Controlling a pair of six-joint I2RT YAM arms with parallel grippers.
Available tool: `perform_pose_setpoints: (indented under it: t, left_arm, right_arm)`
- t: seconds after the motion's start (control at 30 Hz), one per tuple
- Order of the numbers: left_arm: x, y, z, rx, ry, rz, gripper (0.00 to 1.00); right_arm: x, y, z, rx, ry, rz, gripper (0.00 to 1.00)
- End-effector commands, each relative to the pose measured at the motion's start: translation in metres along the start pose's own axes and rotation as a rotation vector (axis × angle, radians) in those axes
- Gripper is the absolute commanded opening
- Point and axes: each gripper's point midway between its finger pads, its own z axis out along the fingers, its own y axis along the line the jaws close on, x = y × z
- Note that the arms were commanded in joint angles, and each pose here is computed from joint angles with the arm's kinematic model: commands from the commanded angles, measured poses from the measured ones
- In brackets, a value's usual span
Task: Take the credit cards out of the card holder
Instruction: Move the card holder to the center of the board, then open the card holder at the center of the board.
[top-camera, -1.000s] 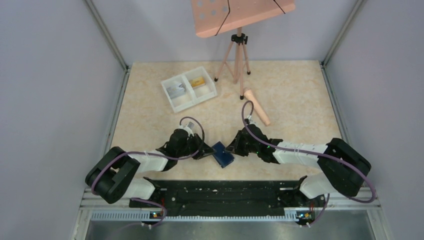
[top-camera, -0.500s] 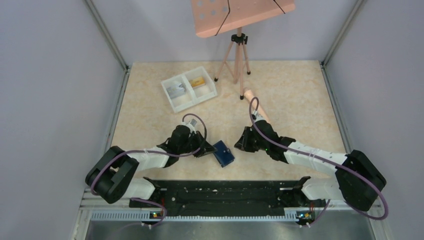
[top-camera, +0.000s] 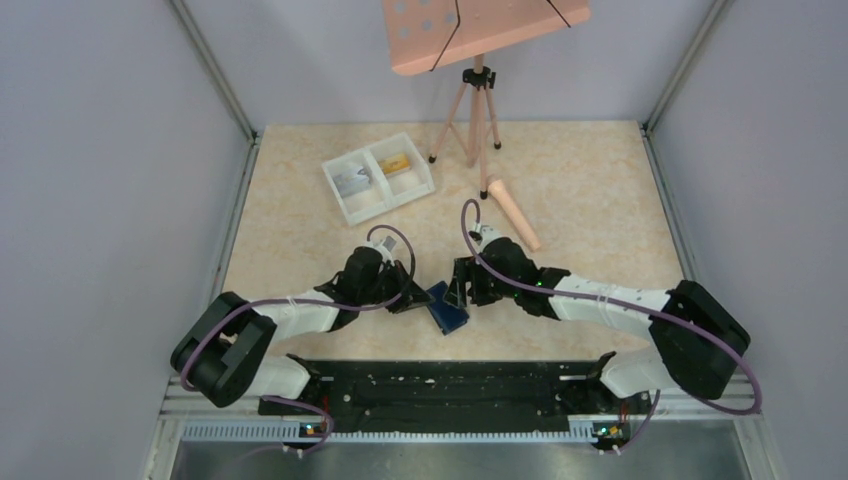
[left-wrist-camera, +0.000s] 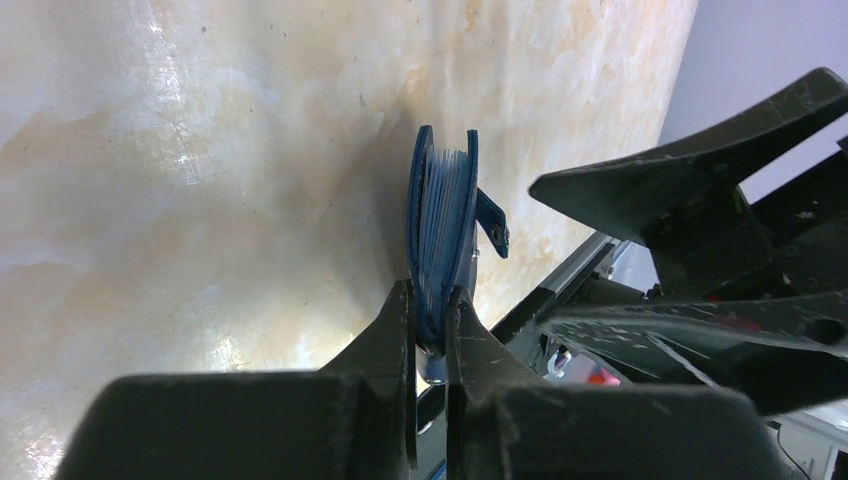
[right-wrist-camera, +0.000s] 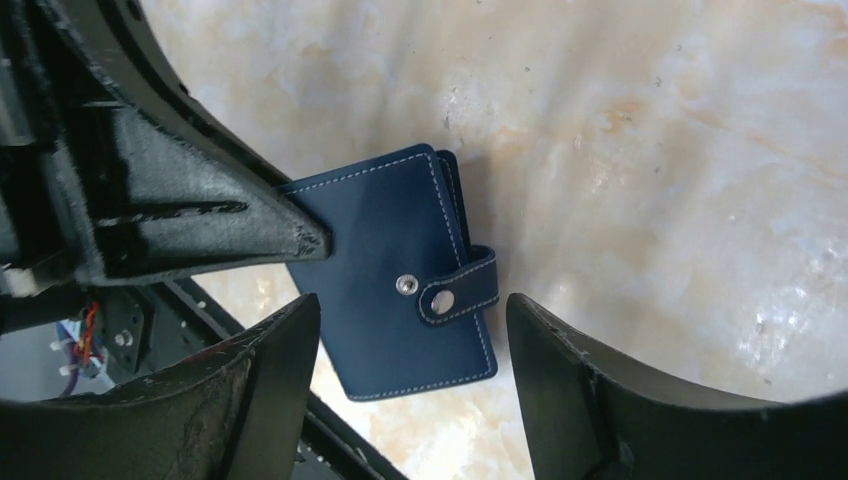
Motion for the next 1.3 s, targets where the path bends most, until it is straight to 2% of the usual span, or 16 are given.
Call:
perform_pose_setpoints:
  t: [0.0,0.13,0.3,0.47,0.83,0.97,1.13,1.2,1.27]
  left_arm:
    - [-0.004,-0.013,-0.003,0.030,-0.010,0.033,0.00]
    - [-0.003,-0.012,-0.004,0.028,-0.008,0.034,0.00]
    - [-0.003,-0.011,-0.005,0.022,-0.006,0.038,0.00]
    - [-0.003,-0.008,-0.005,0.014,-0.010,0.041,0.00]
    - [-0.004,-0.010,-0.003,0.021,-0.010,0.037,0.00]
    - [-0.003,-0.010,-0.002,0.018,0.000,0.034,0.00]
    - [-0.003,-0.009,-0.002,0.015,-0.002,0.032,0.00]
    - [-0.004,-0.009,-0.002,0.015,-0.002,0.032,0.00]
    - [-0.004,-0.010,-0.003,0.016,-0.002,0.032,0.00]
  right_arm:
    - [-0.015,0.010,0.014,0.008,-0.020,-0.044,0.67]
    - [-0.014,0.004,0.019,0.036,-0.015,-0.042,0.61]
    - [-0.012,-0.012,0.017,0.112,-0.031,-0.034,0.42]
    - [0.000,-0.027,0.015,0.166,-0.003,-0.030,0.37]
    - [0.006,-0.020,0.016,0.124,0.015,-0.007,0.39]
    - [0.008,-0.004,0.021,0.031,0.024,0.008,0.40]
    - [0.009,0.004,0.023,0.008,0.025,0.007,0.55]
    - [0.012,-0.003,0.025,0.042,0.030,0.005,0.56]
    - [0.014,-0.011,0.025,0.082,0.032,0.004,0.53]
